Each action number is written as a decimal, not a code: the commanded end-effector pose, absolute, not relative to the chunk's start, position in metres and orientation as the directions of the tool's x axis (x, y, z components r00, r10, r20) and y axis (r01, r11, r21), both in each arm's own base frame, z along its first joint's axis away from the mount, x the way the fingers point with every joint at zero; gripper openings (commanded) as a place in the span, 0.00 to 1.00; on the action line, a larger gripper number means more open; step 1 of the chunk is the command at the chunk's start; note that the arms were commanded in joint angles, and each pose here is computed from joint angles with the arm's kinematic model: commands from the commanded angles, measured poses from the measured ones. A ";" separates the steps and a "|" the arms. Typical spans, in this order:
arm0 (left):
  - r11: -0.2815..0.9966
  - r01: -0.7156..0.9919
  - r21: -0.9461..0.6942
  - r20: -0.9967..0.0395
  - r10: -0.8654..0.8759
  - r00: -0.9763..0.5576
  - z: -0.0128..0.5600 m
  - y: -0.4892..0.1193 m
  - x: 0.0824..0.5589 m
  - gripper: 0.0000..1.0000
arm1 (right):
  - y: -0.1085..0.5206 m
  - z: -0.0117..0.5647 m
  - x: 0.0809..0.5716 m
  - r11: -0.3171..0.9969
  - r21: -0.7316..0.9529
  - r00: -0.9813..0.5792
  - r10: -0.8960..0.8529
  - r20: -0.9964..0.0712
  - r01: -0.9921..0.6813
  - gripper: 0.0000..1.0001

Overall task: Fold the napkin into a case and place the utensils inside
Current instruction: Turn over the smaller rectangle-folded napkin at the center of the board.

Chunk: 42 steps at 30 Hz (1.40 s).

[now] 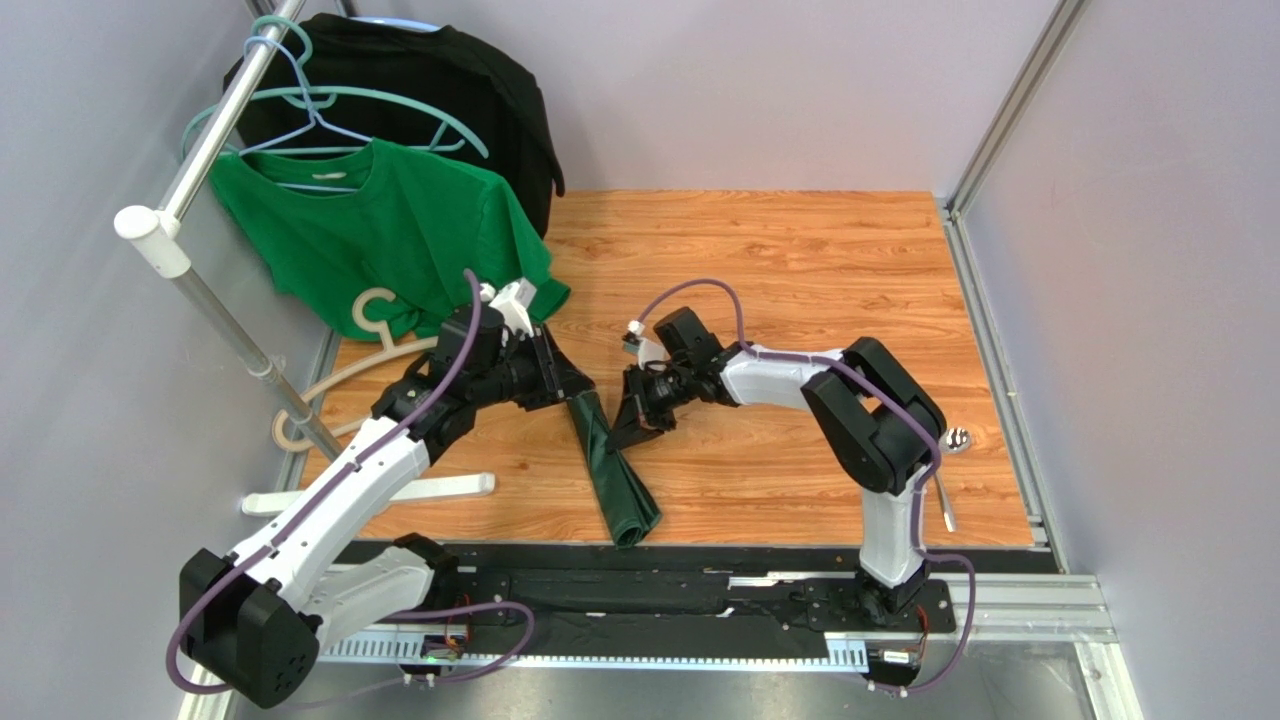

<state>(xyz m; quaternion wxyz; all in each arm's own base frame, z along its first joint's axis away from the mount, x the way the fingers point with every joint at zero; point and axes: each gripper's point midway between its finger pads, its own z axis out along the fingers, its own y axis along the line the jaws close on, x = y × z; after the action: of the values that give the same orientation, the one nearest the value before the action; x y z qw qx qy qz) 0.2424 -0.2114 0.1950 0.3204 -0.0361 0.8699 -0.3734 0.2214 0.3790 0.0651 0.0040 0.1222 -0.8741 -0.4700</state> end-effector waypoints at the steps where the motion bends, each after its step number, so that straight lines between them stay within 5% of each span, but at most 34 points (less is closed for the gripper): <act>1: 0.711 0.199 -0.674 -0.546 -0.298 -0.783 0.202 -0.214 0.248 0.27 | 0.380 0.080 0.234 0.385 0.903 -0.974 -0.193 -0.122 -0.189 0.00; 7: 0.709 0.193 -0.678 -0.531 -0.292 -0.795 0.188 -0.218 0.252 0.27 | 0.354 0.062 0.240 0.396 0.908 -0.983 -0.163 -0.079 -0.139 0.01; 13: 0.685 0.203 -0.700 -0.494 -0.258 -0.830 0.167 -0.230 0.253 0.27 | 0.326 0.049 0.252 0.435 0.892 -0.988 -0.137 -0.073 -0.126 0.15; 17: 0.688 0.223 -0.691 -0.485 -0.212 -0.848 0.148 -0.237 0.254 0.27 | 0.286 0.048 0.274 0.571 0.807 -0.988 -0.063 -0.141 -0.152 0.42; 22: 0.705 0.222 -0.674 -0.455 -0.159 -0.876 0.127 -0.251 0.265 0.27 | 0.239 0.070 0.261 0.840 0.490 -0.957 -0.111 -0.267 -0.234 0.52; 32: 0.773 0.198 -0.603 -0.411 -0.088 -0.907 0.080 -0.270 0.312 0.23 | 0.322 0.084 0.160 0.712 0.612 -0.938 -0.227 -0.261 -0.343 0.42; 42: 0.765 0.171 -0.621 -0.337 -0.064 -0.939 0.043 -0.286 0.325 0.22 | 0.291 0.023 0.169 0.811 0.494 -0.948 -0.232 -0.218 -0.312 0.37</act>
<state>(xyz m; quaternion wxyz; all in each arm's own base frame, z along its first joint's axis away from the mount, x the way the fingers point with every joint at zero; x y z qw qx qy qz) 0.3102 -0.2714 0.0339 0.1533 0.0087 0.9359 -0.3171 0.1458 0.2986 0.0342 -0.0333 0.1528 -0.9430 -0.2937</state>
